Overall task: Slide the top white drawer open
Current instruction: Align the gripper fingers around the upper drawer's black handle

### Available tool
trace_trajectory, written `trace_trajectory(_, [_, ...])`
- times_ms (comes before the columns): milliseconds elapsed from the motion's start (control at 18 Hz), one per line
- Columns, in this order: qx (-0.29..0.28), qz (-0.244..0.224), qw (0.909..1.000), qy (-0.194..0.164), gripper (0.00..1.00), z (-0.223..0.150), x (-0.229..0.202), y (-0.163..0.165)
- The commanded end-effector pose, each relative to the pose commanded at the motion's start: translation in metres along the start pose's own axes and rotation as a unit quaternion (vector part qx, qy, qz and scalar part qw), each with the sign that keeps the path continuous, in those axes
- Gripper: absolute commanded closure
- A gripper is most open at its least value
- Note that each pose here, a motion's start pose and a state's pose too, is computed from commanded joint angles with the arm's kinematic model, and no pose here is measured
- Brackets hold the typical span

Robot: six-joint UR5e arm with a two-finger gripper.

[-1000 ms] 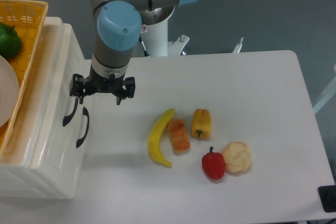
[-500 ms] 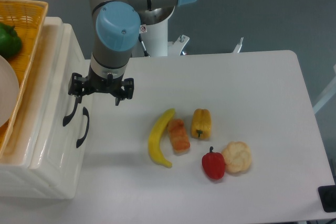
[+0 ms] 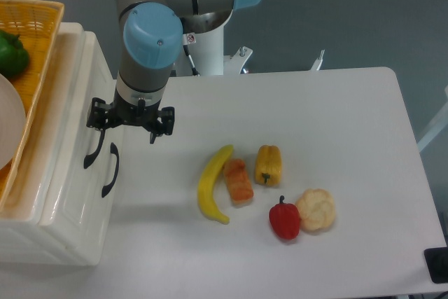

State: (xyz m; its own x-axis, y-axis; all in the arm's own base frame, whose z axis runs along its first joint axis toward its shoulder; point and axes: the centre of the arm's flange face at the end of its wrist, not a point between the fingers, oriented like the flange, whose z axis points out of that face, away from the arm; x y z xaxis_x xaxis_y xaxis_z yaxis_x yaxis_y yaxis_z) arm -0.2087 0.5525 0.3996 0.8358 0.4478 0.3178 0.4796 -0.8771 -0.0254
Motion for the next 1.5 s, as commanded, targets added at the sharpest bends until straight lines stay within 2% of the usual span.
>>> trace_trajectory(1500, [-0.023, 0.002, 0.9997, 0.001, 0.0, 0.025, 0.002, 0.0])
